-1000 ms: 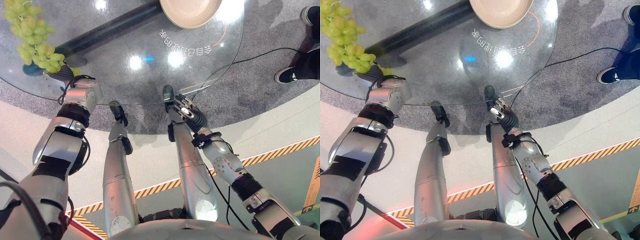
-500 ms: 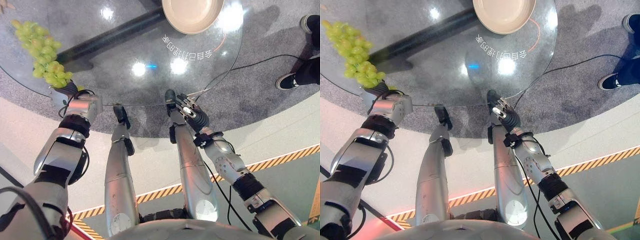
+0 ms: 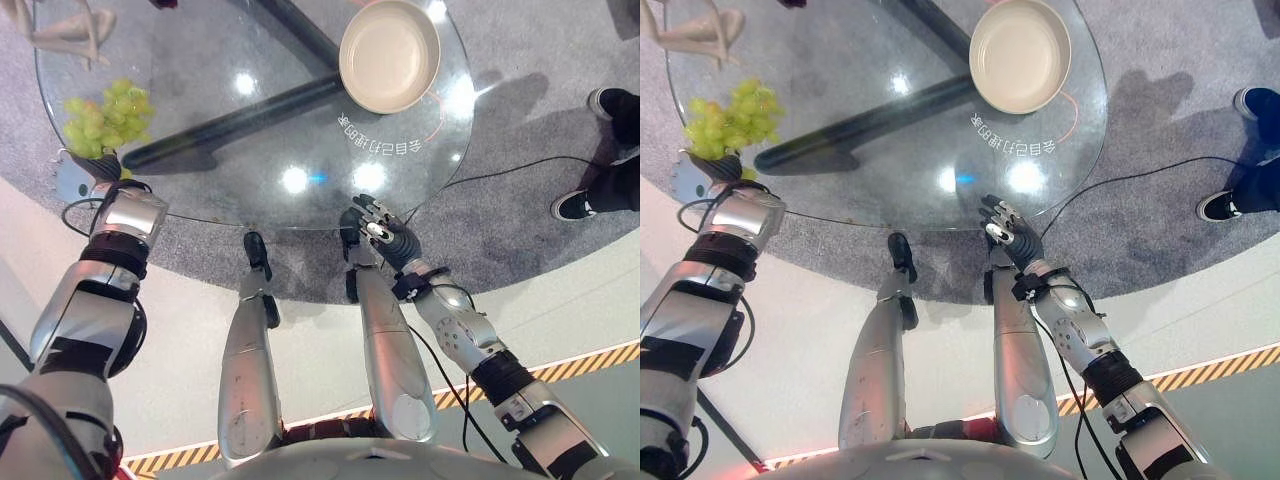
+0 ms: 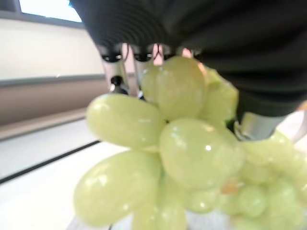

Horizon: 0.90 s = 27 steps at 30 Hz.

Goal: Pick up fruits into the plate

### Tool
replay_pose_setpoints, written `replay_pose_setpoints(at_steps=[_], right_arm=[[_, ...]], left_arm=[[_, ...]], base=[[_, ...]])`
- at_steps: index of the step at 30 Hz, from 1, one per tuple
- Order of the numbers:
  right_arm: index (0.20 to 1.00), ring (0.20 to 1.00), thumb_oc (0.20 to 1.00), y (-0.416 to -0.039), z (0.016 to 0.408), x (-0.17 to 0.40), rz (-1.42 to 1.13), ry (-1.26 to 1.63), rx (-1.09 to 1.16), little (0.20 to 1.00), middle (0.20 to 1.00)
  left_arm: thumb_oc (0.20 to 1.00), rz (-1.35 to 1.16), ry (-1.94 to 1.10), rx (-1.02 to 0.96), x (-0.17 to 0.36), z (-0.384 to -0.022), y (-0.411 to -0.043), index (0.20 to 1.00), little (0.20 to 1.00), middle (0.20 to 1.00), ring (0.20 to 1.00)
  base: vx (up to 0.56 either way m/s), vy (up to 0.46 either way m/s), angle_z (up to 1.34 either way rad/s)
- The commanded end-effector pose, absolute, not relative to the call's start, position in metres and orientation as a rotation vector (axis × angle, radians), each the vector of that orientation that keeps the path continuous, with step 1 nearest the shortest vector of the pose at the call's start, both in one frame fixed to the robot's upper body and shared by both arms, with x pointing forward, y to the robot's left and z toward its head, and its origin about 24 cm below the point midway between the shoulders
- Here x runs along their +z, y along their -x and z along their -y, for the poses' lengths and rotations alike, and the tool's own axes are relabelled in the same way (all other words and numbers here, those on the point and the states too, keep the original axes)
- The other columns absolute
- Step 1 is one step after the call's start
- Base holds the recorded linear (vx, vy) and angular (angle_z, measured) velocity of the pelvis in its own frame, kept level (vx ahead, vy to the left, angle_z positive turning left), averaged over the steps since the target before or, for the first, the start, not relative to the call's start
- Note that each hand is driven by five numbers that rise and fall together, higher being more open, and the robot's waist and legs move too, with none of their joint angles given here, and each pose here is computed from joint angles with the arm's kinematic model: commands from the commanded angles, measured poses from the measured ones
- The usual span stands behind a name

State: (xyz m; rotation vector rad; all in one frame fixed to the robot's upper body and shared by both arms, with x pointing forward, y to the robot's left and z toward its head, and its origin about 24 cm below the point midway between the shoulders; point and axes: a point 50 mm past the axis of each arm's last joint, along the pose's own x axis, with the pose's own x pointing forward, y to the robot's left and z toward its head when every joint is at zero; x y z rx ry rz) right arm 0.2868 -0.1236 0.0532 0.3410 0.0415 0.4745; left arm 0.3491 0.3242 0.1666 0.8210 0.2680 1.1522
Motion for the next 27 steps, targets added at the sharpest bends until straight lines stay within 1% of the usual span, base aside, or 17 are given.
replay_pose_setpoints(at_steps=[1, 9, 16, 18, 20, 21, 24, 25, 26, 27], right_arm=[[1.0, 1.0, 1.0, -0.273, 0.132, 0.053, -0.013, -0.342, 0.499, 1.0, 1.0], [1.0, 1.0, 1.0, -0.272, 0.142, 0.053, -0.003, -0.295, 0.492, 1.0, 1.0], [1.0, 1.0, 1.0, -0.275, 0.153, 0.07, 0.084, -0.224, 0.514, 1.0, 1.0], [1.0, 1.0, 1.0, -0.278, 0.161, 0.082, 0.113, -0.181, 0.527, 1.0, 1.0], [1.0, 1.0, 1.0, -0.279, 0.167, 0.089, 0.129, -0.134, 0.541, 1.0, 1.0], [1.0, 1.0, 1.0, -0.281, 0.174, 0.098, 0.151, -0.069, 0.555, 1.0, 1.0], [1.0, 1.0, 1.0, -0.283, 0.185, 0.112, 0.171, 0.031, 0.565, 1.0, 1.0], [1.0, 1.0, 1.0, -0.284, 0.191, 0.119, 0.175, 0.078, 0.569, 1.0, 1.0], [1.0, 1.0, 1.0, -0.285, 0.197, 0.127, 0.174, 0.146, 0.572, 1.0, 1.0], [1.0, 1.0, 1.0, -0.285, 0.198, 0.128, 0.175, 0.165, 0.574, 1.0, 1.0]], left_arm=[[0.2, -0.152, -1.007, 1.226, 0.192, -0.349, -0.338, 0.2, 0.2, 0.2, 0.2], [0.2, 0.039, -1.197, 1.145, 0.224, -0.354, -0.334, 0.2, 0.2, 0.2, 0.2], [0.2, 0.252, -1.453, 0.978, 0.24, -0.344, -0.33, 0.2, 0.2, 0.2, 0.2], [0.2, 0.326, -1.576, 0.877, 0.248, -0.336, -0.327, 0.2, 0.2, 0.2, 0.2], [0.2, 0.366, -1.64, 0.82, 0.252, -0.333, -0.325, 0.2, 0.2, 0.2, 0.2], [0.2, 0.412, -1.717, 0.74, 0.254, -0.327, -0.322, 0.2, 0.2, 0.2, 0.2], [0.2, 0.472, -1.82, 0.634, 0.26, -0.318, -0.317, 0.2, 0.2, 0.2, 0.2], [0.2, 0.499, -1.855, 0.589, 0.26, -0.314, -0.314, 0.2, 0.2, 0.2, 0.2], [0.2, 0.548, -1.909, 0.5, 0.261, -0.306, -0.312, 0.2, 0.2, 0.2, 0.2], [0.2, 0.563, -1.924, 0.477, 0.261, -0.303, -0.311, 0.2, 0.2, 0.2, 0.2]], base=[[0.0, 0.045, 0.06], [0.01, 0.071, 0.07], [0.04, 0.019, 0.13], [0.11, -0.031, 0.07], [0.12, -0.03, 0.13], [0.14, -0.023, 0.16], [0.12, -0.025, 0.1], [0.2, -0.037, 0.16], [0.18, -0.028, 0.17], [0.16, -0.023, 0.12]])
